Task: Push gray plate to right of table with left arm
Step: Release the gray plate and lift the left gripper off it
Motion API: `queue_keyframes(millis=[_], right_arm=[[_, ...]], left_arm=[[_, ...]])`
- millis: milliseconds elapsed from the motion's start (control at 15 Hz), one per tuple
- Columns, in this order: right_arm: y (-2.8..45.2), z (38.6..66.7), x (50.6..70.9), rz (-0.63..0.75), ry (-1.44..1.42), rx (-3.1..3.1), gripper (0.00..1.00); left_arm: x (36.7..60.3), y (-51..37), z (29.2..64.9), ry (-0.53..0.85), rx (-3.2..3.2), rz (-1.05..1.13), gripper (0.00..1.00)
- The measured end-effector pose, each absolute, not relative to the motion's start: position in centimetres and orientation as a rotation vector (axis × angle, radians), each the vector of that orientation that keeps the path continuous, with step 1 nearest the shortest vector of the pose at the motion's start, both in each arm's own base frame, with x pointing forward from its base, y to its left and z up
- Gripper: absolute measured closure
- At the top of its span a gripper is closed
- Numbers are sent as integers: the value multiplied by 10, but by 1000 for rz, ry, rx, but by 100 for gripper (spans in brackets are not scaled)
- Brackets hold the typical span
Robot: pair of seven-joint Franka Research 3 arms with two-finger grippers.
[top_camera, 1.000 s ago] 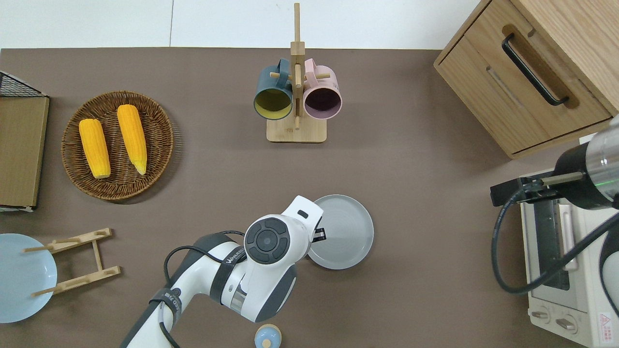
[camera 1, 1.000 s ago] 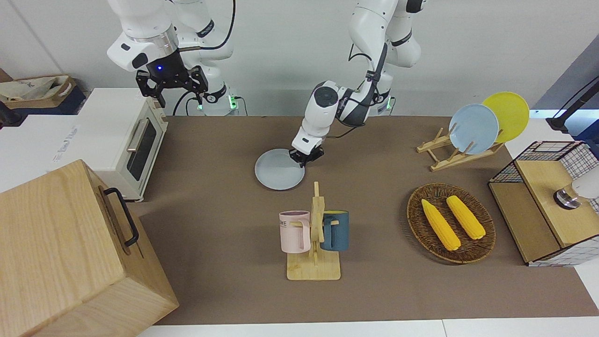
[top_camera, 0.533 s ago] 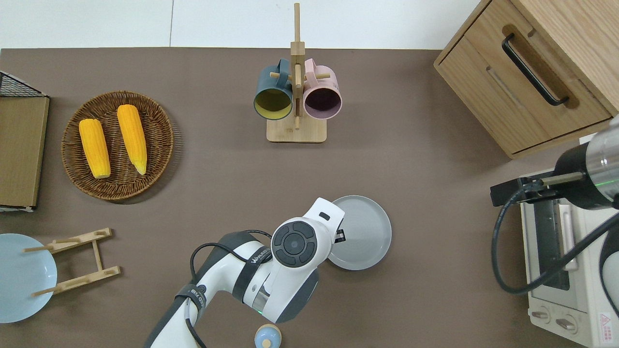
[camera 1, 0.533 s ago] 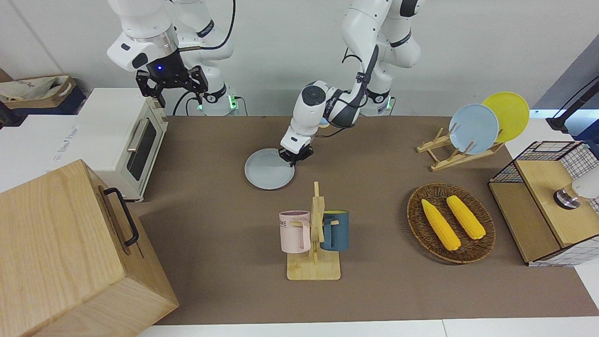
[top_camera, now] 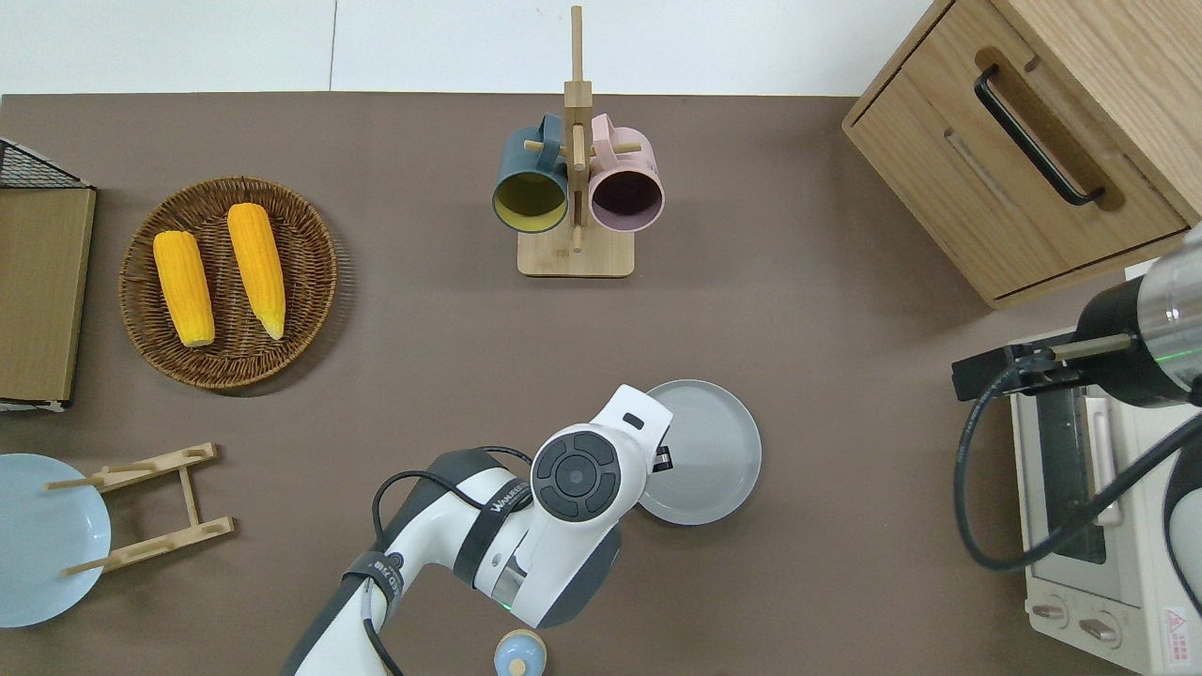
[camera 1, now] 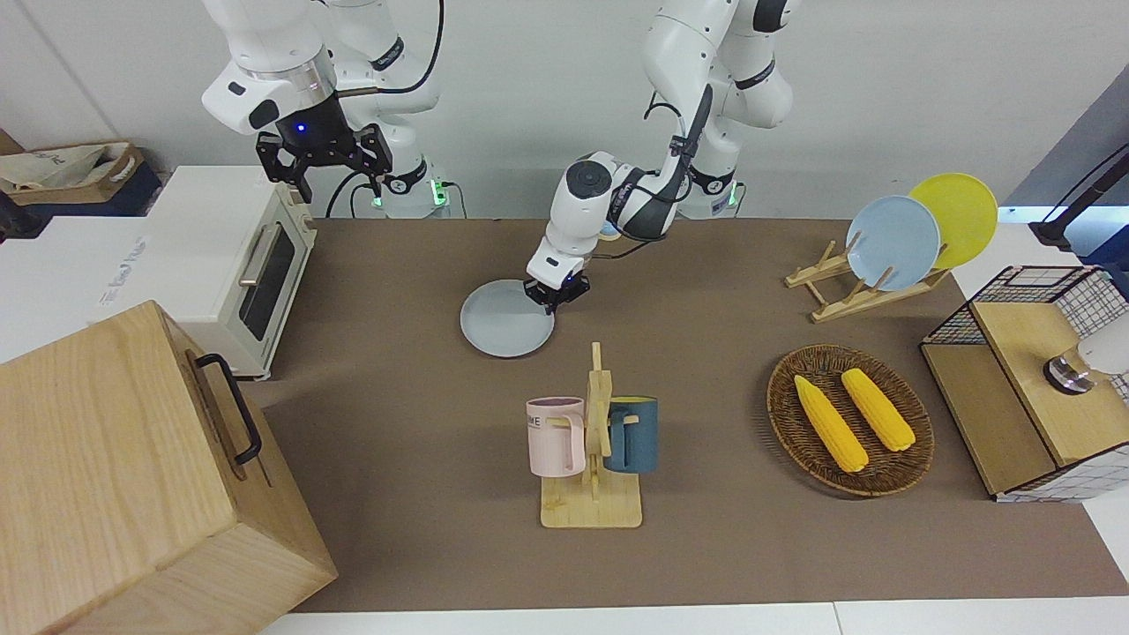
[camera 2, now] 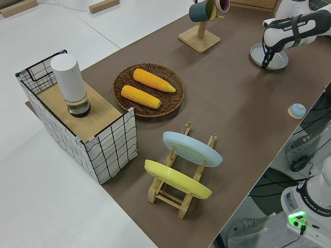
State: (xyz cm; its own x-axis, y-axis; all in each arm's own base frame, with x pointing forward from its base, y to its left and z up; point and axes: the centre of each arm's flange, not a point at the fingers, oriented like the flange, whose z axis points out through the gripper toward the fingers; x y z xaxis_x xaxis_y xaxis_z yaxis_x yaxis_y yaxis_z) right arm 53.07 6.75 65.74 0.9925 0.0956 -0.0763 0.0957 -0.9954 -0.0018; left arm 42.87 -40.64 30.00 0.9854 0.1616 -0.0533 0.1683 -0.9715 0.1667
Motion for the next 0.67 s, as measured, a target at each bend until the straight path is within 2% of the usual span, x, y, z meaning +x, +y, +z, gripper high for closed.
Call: queue_keyframes(millis=[200,333,400,467,667], right_arm=[[68,657,531,-120,150,3134,1],[68,657,531,-120,150,3134,1],[68,657,531,-120,150,3134,1],[68,657,531,-120,150,3134,1],[68,657,531,-120,150,3134,1]], left_arm=[[428,-408,300,226,2968,-47,96],[427,-410,294,216,2977,-54,82],[427,-412,293,209,2978,-53,69],[426,-413,292,200,2981,-55,62],[425,-413,289,167,2993,-66,30]])
